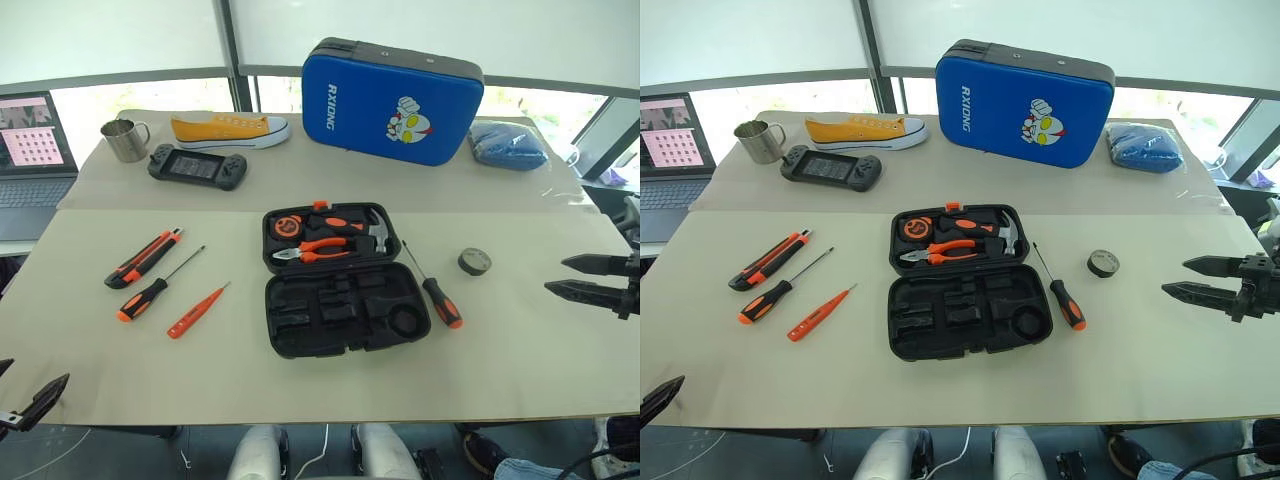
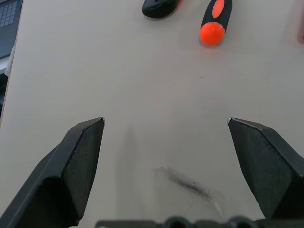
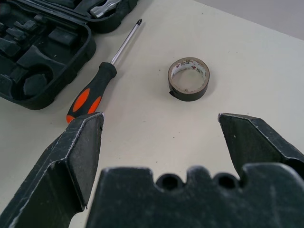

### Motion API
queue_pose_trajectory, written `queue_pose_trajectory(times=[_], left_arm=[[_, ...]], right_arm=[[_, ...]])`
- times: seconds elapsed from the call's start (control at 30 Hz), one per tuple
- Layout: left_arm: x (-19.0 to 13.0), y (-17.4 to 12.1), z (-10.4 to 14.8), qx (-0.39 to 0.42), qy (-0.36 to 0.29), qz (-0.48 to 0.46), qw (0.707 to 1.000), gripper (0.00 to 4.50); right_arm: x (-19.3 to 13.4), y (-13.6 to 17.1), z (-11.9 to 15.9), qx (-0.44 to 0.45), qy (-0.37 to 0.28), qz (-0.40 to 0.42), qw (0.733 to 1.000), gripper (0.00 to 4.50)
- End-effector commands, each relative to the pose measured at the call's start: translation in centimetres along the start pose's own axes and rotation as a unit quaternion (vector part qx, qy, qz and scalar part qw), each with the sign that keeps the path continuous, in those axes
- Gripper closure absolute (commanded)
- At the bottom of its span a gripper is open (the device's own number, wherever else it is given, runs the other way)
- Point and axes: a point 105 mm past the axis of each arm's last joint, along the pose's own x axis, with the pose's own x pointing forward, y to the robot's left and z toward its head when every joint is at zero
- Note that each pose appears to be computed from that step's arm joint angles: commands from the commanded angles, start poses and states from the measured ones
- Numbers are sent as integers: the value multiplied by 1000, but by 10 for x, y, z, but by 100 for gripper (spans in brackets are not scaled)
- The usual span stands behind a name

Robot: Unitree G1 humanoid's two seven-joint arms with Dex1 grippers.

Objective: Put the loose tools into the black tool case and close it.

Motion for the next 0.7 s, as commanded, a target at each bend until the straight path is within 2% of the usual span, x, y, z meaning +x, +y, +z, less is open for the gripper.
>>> queue_pose_trajectory(times=[0.03,0.13,0.27,0.5,0.6,0.7], left_arm=[[7,1,14,22,-12,1,1000,3],[26,-2,30,18,-24,-11,999,3],[49,-7,59,46,-29,-46,997,3],[102,-15,120,70,-21,-129,989,3],[115,-27,129,85,6,-169,982,3],[125,-33,117,114,57,-185,974,3]], right_arm=[[-10,-1,3,-23,-7,-12,1000,3],[-15,-2,2,-43,-10,-33,998,3],[-10,10,26,-83,-39,-23,996,3],[20,76,71,-151,-87,70,982,3],[32,105,79,-172,-98,105,975,3],[45,137,87,-193,-114,145,964,3]])
